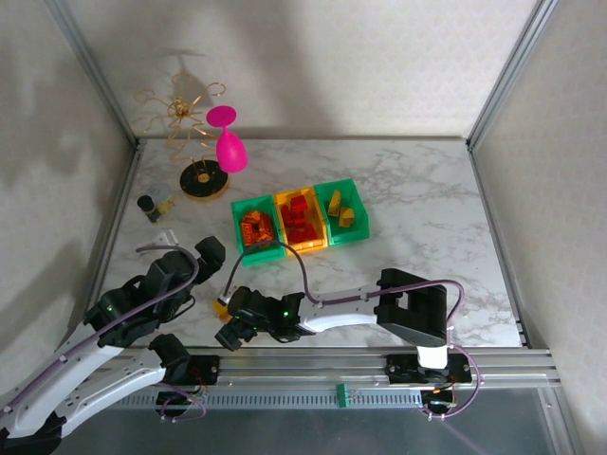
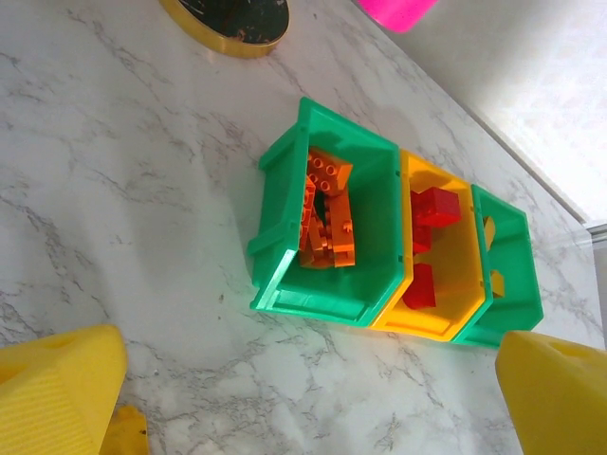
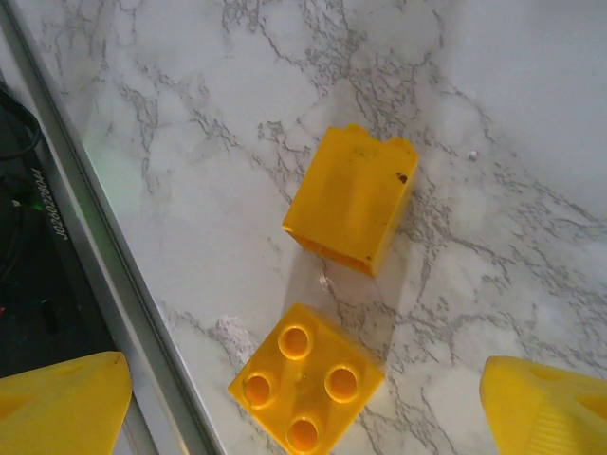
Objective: Sort the legos into containers by color
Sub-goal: Pick up the lego from the bottom-left of the table.
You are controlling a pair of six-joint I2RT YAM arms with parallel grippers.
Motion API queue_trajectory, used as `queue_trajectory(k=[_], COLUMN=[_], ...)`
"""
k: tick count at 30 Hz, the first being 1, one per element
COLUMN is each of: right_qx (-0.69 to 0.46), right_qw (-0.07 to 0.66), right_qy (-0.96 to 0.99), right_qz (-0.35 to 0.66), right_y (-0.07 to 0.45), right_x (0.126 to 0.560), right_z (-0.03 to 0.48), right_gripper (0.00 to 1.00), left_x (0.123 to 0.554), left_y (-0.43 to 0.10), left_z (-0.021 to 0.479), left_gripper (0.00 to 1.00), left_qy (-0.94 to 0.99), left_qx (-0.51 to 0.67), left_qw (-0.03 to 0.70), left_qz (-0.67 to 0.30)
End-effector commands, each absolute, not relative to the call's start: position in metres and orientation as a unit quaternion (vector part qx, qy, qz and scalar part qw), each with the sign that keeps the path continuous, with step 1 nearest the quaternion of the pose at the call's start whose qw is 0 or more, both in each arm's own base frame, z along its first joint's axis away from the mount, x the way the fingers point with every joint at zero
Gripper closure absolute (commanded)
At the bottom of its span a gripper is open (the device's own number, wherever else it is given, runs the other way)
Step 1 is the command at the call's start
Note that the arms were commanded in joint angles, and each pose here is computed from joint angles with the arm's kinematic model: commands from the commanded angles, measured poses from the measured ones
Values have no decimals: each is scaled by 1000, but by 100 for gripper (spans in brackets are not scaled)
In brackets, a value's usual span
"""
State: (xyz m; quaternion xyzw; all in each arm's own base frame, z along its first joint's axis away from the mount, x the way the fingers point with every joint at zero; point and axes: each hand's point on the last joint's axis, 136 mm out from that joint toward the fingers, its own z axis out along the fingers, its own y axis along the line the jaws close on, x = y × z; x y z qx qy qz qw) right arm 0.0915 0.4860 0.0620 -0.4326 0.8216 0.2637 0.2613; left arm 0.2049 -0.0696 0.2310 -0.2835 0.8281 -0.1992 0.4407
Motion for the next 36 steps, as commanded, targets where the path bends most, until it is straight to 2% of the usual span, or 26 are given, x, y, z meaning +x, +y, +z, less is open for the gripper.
queue_trajectory(k=[1,4,12,25,31,36], right_qx=[-431,-425,-415,-400,-375,-329], right_qw=[261,262,260,266,287,304], right_qy=[827,837,852,853,857,870], right_qz=[247,222,185,204,205,206], right_y=[493,492,478,481,466,436], right_x=[91,97,104,103,116,142], right_z=[57,48,38,56,86,110], right_gripper=[5,7,25,70,74,73], left_x=[190,191,192,193,195,201], left_y=[-37,-38,-41,-45,-48,-57], left_z=[221,220,217,218,224,228], left_gripper=[0,0,0,0,0,0], left_qy=[818,818,818,817,814,817], left_qx=[-350,-350,-348,-348,-346,-330], left_qw=[431,431,429,428,430,433], left_qz=[-151,-152,-157,-169,-180,-191])
